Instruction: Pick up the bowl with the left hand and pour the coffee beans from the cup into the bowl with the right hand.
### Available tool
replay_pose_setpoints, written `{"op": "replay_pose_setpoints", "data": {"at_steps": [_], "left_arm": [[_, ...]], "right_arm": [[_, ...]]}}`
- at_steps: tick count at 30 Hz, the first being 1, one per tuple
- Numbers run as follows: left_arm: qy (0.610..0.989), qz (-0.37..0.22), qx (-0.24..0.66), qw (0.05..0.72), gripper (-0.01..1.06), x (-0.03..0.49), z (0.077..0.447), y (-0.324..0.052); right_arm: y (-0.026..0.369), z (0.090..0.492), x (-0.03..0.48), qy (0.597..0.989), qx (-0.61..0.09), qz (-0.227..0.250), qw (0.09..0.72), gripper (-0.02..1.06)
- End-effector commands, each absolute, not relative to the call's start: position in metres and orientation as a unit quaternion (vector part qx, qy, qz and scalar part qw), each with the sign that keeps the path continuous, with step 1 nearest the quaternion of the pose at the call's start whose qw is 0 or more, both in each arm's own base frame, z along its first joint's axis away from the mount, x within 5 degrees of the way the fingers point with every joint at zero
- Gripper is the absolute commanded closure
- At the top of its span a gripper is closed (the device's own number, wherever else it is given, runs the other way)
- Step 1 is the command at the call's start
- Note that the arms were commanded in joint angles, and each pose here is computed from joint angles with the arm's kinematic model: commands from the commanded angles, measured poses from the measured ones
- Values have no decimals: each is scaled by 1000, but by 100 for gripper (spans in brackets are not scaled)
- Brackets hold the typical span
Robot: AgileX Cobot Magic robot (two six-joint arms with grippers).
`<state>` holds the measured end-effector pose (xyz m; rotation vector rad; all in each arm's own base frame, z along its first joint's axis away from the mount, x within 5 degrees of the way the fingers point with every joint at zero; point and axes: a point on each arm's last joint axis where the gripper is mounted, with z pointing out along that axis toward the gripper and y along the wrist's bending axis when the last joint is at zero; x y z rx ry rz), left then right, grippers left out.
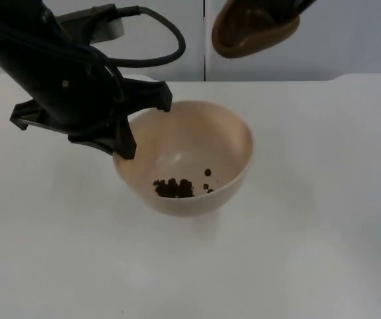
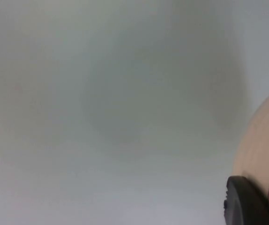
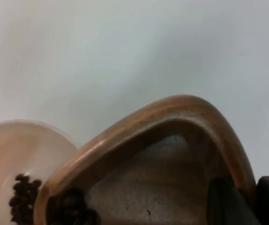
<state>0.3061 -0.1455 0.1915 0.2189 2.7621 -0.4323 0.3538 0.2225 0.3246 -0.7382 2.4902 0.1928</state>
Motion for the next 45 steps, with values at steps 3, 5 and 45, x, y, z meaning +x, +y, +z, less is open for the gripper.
{"op": "replay_pose_setpoints", "data": {"at_steps": [3, 5, 45], "left_arm": [[971, -134, 90, 174, 105, 308, 188, -143], [972, -133, 90, 172, 105, 309, 186, -143], [981, -101, 76, 146, 105, 329, 105, -147]], "right_arm": [[208, 326, 361, 927, -258, 68, 265, 104], [205, 323, 364, 929, -253, 66, 261, 104], [144, 138, 326, 967, -123, 64, 216, 104]]}}
